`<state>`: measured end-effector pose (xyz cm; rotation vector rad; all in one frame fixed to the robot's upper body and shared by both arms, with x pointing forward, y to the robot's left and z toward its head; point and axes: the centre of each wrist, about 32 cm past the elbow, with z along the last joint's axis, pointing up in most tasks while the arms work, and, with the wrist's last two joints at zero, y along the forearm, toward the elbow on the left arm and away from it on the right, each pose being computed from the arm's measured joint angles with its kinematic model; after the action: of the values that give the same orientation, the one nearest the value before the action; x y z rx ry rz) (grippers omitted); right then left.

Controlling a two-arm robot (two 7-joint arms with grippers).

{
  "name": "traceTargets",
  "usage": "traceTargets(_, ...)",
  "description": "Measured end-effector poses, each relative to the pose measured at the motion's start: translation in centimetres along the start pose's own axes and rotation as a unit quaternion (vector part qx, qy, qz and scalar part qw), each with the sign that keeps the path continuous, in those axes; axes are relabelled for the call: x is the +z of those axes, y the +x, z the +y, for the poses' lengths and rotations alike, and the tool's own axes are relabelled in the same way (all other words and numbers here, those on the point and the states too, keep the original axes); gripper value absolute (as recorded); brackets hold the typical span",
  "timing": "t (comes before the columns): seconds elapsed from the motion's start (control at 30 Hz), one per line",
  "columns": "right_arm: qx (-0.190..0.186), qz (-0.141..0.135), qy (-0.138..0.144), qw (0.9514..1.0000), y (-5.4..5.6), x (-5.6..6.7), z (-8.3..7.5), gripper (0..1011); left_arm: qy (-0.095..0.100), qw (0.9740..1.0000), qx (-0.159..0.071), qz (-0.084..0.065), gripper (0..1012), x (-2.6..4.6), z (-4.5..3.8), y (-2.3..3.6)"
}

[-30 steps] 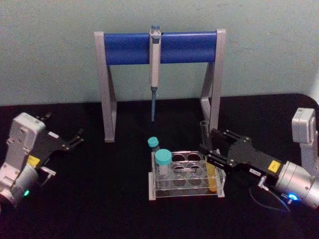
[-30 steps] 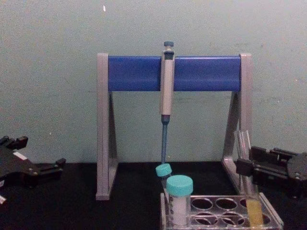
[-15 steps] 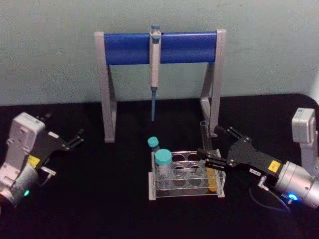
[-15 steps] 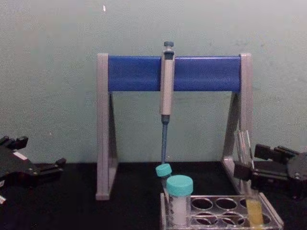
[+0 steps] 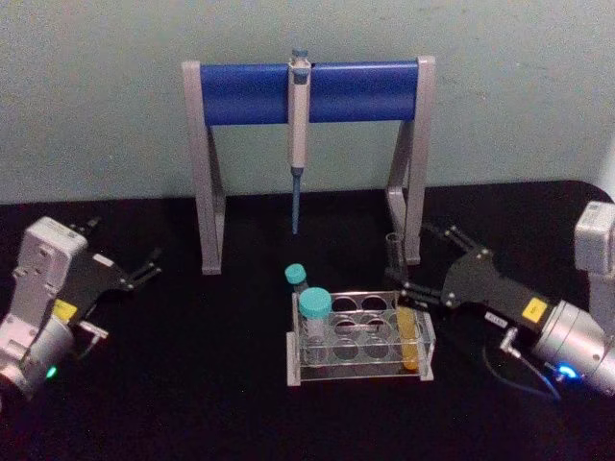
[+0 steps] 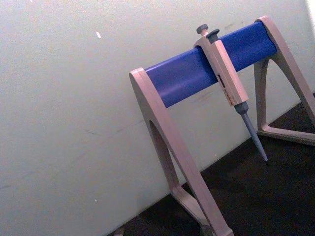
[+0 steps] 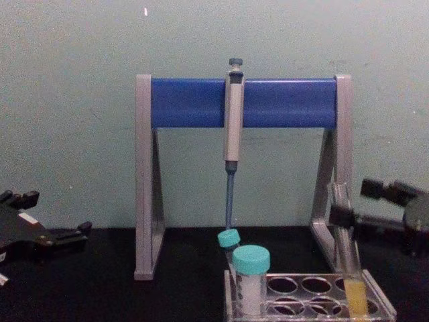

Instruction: Pick up the test tube from the test tube rack, shake it, then place it back into the test tube rack.

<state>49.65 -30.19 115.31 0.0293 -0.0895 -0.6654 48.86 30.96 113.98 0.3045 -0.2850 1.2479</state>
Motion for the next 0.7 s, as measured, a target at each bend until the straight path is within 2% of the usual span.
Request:
traceTargets(0.1,-0.012,-0.019,0.026,0.9994,-0.2,0.7,0.0,1000,0.0,1.0,0.0,0.0,1001,0.0,0.0,0.0)
traceTargets(0.27,-0.051,-0.051,0.078,0.9944,-0.9,1.8,-0.2,1000,0.0,1.0,0.0,0.0,1001,0.0,0.0,0.0)
traceTargets(0.3,-0.072,-0.06,0.095,0.991,-1.2,2.0,-0.2,1000,0.0,1.0,0.0,0.0,1001,0.0,0.0,0.0)
traceTargets(0.37,-0.095,-0.069,0.107,0.9873,-1.4,2.2,-0.4,1000,0.0,1.0,0.0,0.0,1001,0.0,0.0,0.0)
traceTargets(0.4,-0.126,-0.079,0.113,0.9825,-1.8,2.3,-0.5,1000,0.0,1.0,0.0,0.0,1001,0.0,0.0,0.0)
traceTargets(0.43,-0.141,-0.083,0.114,0.9799,-1.9,2.4,-0.6,1000,0.0,1.0,0.0,0.0,1001,0.0,0.0,0.0)
traceTargets(0.47,-0.172,-0.089,0.113,0.9747,-2.2,2.3,-0.7,1000,0.0,1.0,0.0,0.0,1001,0.0,0.0,0.0)
traceTargets(0.53,-0.203,-0.092,0.104,0.9693,-2.5,2.2,-0.9,1000,0.0,1.0,0.0,0.0,1001,0.0,0.0,0.0)
traceTargets(0.57,-0.23,-0.091,0.092,0.9646,-2.8,2.0,-1.0,1000,0.0,1.0,0.0,0.0,1001,0.0,0.0,0.0)
traceTargets(0.67,-0.269,-0.09,0.06,0.957,-3.2,1.5,-1.1,1000,0.0,1.0,0.0,0.0,1001,0.0,0.0,0.0)
traceTargets(0.7,-0.293,-0.083,0.034,0.952,-3.5,1.0,-1.1,1000,0.0,1.0,0.0,0.0,1001,0.0,0.0,0.0)
